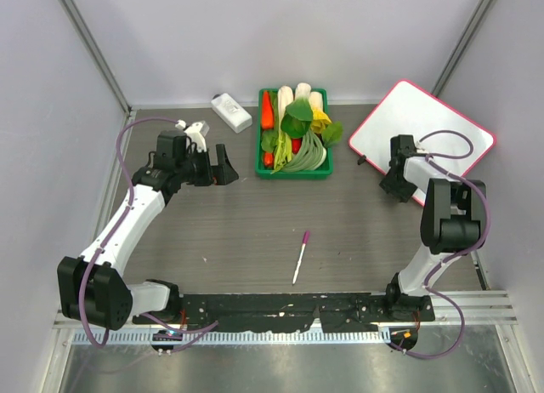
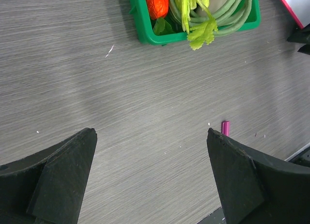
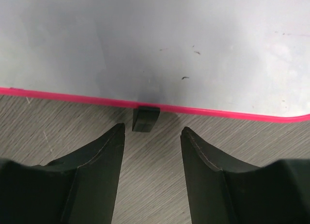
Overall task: Write a sentence on the whiteboard
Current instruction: Move the whiteboard stand to the center of the board.
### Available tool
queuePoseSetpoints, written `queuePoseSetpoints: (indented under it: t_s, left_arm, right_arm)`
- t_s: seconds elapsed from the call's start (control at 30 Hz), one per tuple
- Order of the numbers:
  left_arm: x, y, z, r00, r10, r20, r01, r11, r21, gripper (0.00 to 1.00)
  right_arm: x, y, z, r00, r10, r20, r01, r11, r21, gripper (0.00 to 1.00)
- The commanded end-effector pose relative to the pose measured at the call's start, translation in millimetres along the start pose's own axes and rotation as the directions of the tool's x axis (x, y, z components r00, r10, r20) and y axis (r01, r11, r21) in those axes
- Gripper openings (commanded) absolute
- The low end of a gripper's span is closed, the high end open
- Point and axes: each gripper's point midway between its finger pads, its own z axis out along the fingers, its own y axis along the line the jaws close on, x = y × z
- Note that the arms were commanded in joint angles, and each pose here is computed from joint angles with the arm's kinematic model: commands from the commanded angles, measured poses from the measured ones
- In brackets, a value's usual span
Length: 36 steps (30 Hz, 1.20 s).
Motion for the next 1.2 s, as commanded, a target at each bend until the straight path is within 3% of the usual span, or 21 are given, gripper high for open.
queuePoseSetpoints:
  t_s: [0.0, 0.13, 0.33, 0.37, 0.4, 0.5, 1.17]
  left_arm:
    - [-9.2, -8.2, -1.0, 0.999, 0.016, 0.037, -0.017, 0.999, 0.036, 1.00]
    - [-9.4, -9.2, -1.7, 0.999, 0.022, 0.038, -0.023, 0.999, 0.039, 1.00]
    - [-8.1, -7.5, -2.7, 0.999, 0.026, 0.036, -0.027, 0.999, 0.032, 0.99]
    - [-9.4, -7.5, -3.2, 0.999, 0.027, 0.041, -0.028, 0.999, 0.030, 0.99]
    - [-9.1, -7.5, -3.4, 0.999, 0.027, 0.041, -0.028, 0.999, 0.030, 1.00]
    - [-9.0, -8.1, -3.2, 0.999, 0.025, 0.042, -0.026, 0.999, 0.034, 1.00]
    - [-12.5, -25.1, -8.2, 0.998, 0.001, 0.070, -0.007, 0.995, 0.097, 1.00]
  right_arm:
    - [-19.1, 0.4, 8.6, 0.998, 0.018, 0.060, -0.019, 1.000, 0.016, 0.56]
    - [-19.3, 2.1, 20.4, 0.998, 0.023, 0.051, -0.024, 1.000, 0.018, 0.53]
    - [-16.6, 5.4, 30.5, 0.998, 0.031, 0.048, -0.032, 0.999, 0.013, 0.39]
    - [-17.2, 6.4, 31.1, 0.998, 0.035, 0.054, -0.035, 0.999, 0.006, 0.35]
    - [-15.7, 5.2, 30.3, 0.998, 0.039, 0.058, -0.039, 0.999, 0.004, 0.23]
    - [-11.9, 0.7, 28.3, 0.997, 0.045, 0.064, -0.045, 0.999, 0.007, 0.02]
    - [49.4, -29.4, -12.8, 0.982, 0.187, -0.009, -0.188, 0.980, -0.068, 0.01]
